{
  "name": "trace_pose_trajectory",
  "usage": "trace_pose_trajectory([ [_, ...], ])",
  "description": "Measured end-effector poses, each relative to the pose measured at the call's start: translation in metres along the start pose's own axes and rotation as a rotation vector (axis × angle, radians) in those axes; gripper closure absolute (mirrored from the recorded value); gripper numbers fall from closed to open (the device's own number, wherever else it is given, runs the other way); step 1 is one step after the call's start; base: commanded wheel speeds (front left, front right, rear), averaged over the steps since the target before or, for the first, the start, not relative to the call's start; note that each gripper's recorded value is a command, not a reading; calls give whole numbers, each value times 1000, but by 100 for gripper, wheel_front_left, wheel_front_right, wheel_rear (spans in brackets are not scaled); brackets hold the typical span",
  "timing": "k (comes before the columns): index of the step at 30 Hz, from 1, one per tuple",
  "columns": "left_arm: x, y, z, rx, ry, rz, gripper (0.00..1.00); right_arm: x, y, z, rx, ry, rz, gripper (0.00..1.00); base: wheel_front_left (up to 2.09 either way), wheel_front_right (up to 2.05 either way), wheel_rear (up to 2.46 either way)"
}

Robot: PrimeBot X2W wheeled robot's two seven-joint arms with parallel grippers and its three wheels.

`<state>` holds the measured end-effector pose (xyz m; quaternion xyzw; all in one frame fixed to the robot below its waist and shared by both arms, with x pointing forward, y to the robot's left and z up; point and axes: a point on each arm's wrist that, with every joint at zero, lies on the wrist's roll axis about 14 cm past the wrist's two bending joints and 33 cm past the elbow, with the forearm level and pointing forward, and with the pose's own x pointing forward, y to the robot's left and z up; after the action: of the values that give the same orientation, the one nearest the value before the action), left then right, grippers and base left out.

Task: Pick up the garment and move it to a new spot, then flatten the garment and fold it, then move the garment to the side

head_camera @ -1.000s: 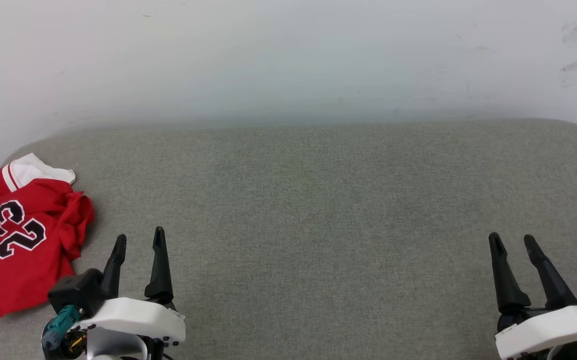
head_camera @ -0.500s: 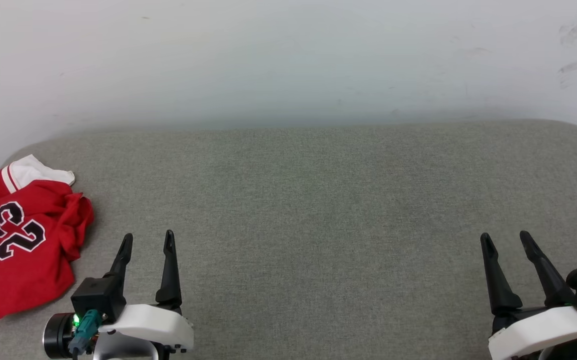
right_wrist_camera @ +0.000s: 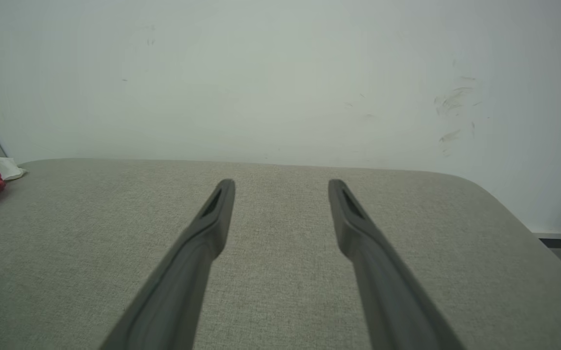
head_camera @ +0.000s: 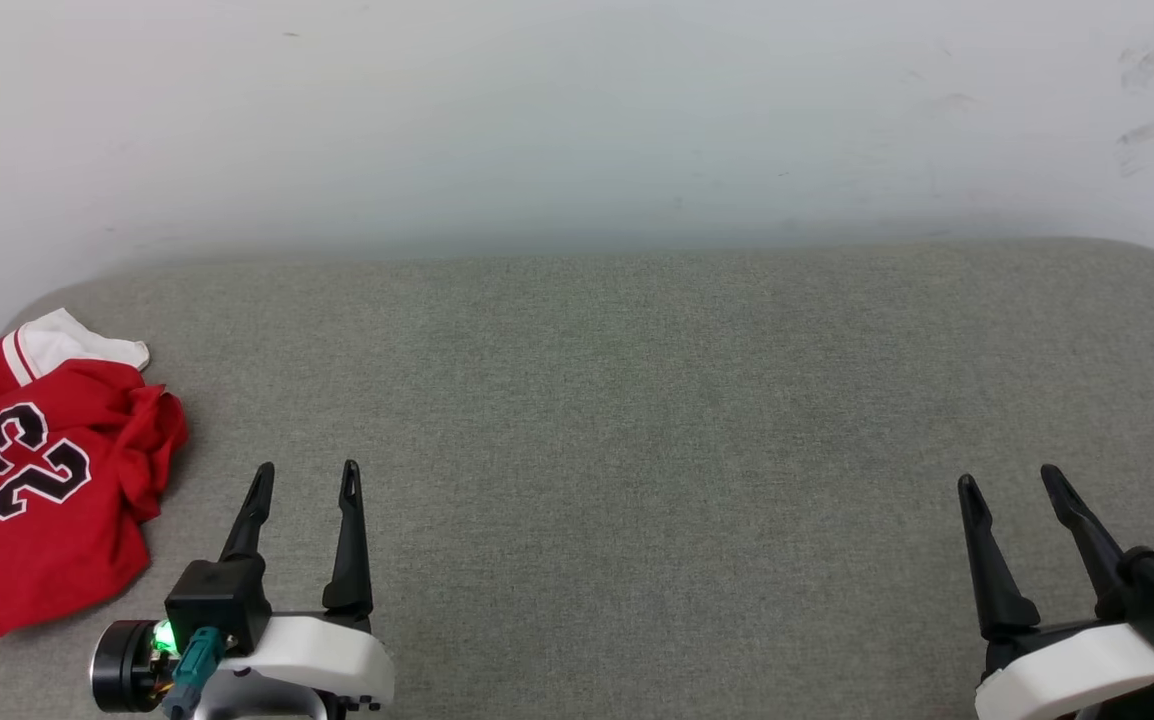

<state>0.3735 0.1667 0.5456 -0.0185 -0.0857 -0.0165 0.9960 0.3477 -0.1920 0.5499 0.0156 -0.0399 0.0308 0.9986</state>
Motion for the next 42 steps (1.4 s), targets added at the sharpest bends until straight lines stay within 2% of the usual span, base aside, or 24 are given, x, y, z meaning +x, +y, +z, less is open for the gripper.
trace_pose_trajectory([
  [9, -2, 2, 2, 7, -16, 1, 0, 0, 1, 0, -38, -4, -1, 0, 0, 0, 0],
  [17, -9, 17, 3, 44, -26, 42, 0, 7, 14, 4, -61, -25, 34, 0, 0, 0, 0],
  [26, -28, 52, 5, 73, -25, 147, 0, 22, 54, 6, -53, -48, 153, 0, 0, 0, 0],
  [42, -89, 119, 13, 47, -29, 391, 0, 43, 140, 6, 8, -61, 406, 0, 0, 0, 0],
])
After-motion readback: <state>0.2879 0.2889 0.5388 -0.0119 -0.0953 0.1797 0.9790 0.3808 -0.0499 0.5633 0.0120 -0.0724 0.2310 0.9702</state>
